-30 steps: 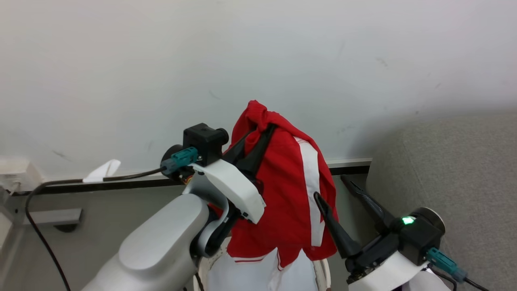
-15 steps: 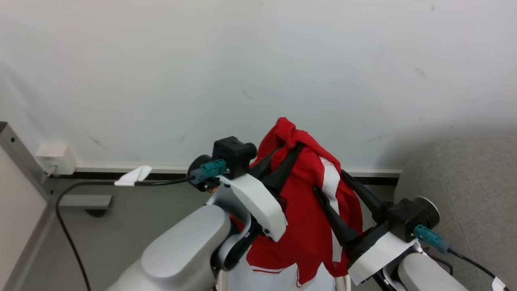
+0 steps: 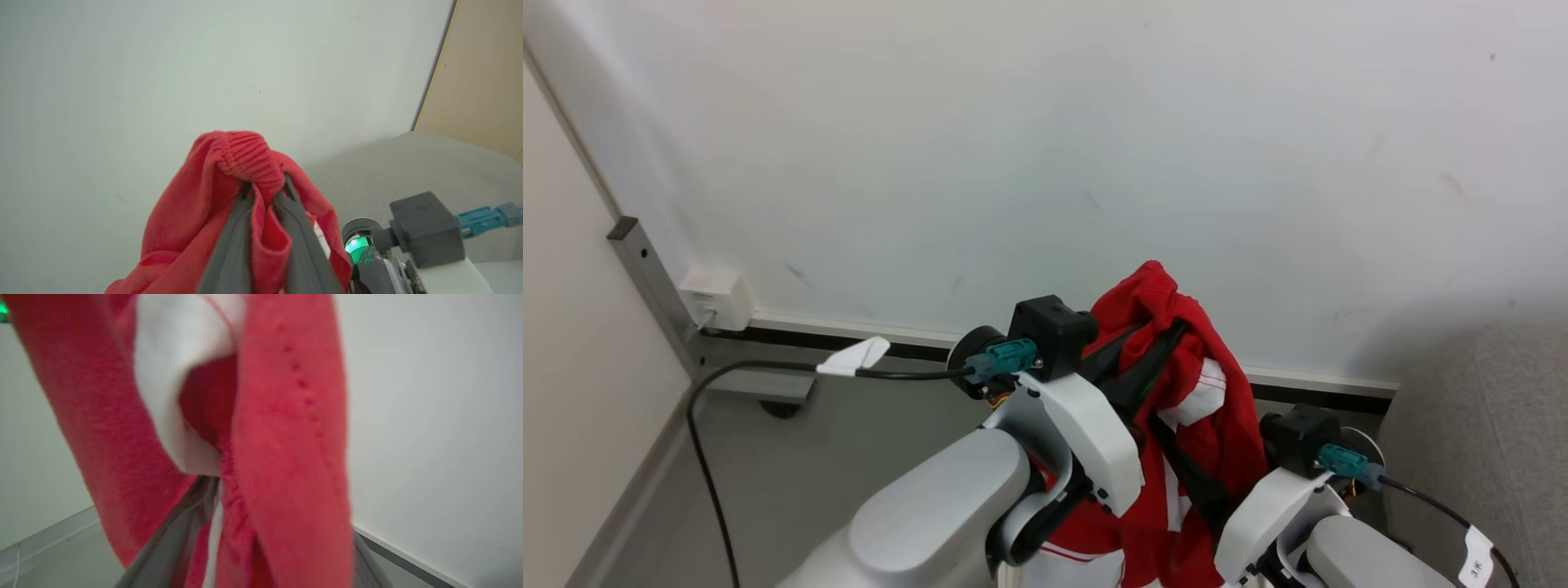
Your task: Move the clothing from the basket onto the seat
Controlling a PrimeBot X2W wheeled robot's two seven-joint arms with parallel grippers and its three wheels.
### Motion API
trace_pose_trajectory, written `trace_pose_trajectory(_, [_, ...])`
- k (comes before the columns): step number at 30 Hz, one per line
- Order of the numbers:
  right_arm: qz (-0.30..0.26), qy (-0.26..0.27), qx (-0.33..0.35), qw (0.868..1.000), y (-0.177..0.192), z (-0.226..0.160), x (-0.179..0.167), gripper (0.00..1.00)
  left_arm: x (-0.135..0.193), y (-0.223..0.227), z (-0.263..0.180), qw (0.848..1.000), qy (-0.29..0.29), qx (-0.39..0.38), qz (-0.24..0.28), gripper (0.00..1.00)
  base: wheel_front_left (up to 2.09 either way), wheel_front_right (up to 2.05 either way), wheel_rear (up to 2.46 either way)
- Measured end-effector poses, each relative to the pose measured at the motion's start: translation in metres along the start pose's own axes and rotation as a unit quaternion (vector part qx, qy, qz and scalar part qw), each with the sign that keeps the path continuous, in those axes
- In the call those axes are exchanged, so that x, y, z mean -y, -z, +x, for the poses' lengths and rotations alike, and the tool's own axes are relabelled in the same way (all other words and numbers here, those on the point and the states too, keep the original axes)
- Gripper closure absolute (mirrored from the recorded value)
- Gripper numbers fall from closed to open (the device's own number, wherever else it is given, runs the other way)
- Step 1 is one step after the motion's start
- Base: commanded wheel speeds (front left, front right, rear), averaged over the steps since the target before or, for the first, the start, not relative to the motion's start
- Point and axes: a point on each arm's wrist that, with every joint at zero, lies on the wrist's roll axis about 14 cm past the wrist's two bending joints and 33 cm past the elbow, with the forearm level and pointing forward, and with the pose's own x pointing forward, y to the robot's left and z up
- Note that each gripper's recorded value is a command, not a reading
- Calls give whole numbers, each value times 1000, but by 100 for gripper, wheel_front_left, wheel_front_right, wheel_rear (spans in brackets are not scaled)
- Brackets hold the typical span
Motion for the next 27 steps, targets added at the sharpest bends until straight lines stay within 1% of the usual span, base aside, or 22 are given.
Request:
trace_pose_trajectory(7, [8,-13,-23,1000,6,12,-10,0,-3,-5,-3,1000,-6,4,4,100,0,0,0])
trace_pose_trajectory(8, [11,-13,-25,1000,8,12,-10,42,-3,-5,-3,1000,-7,4,5,100,0,0,0])
trace_pose_trajectory(9, [12,-13,-27,999,9,12,-10,74,-3,-5,-4,1000,-8,4,5,100,0,0,0])
trace_pose_trajectory(10, [14,-13,-26,999,8,13,-10,100,-4,-4,-4,1000,-8,3,5,100,0,0,0])
trace_pose_trajectory(14, [20,-10,-21,1000,4,14,-9,100,-5,-2,-2,1000,-10,0,5,100,0,0,0])
trace_pose_trajectory(17, [24,3,-12,1000,-1,11,0,100,-8,0,-1,1000,-13,-2,5,100,0,0,0])
trace_pose_trajectory(21, [34,33,5,999,-10,5,19,100,-9,6,1,1000,-11,-7,2,100,0,0,0])
trace_pose_trajectory(27, [30,94,45,994,-33,-12,60,100,-11,25,-2,1000,-14,-24,-5,100,0,0,0])
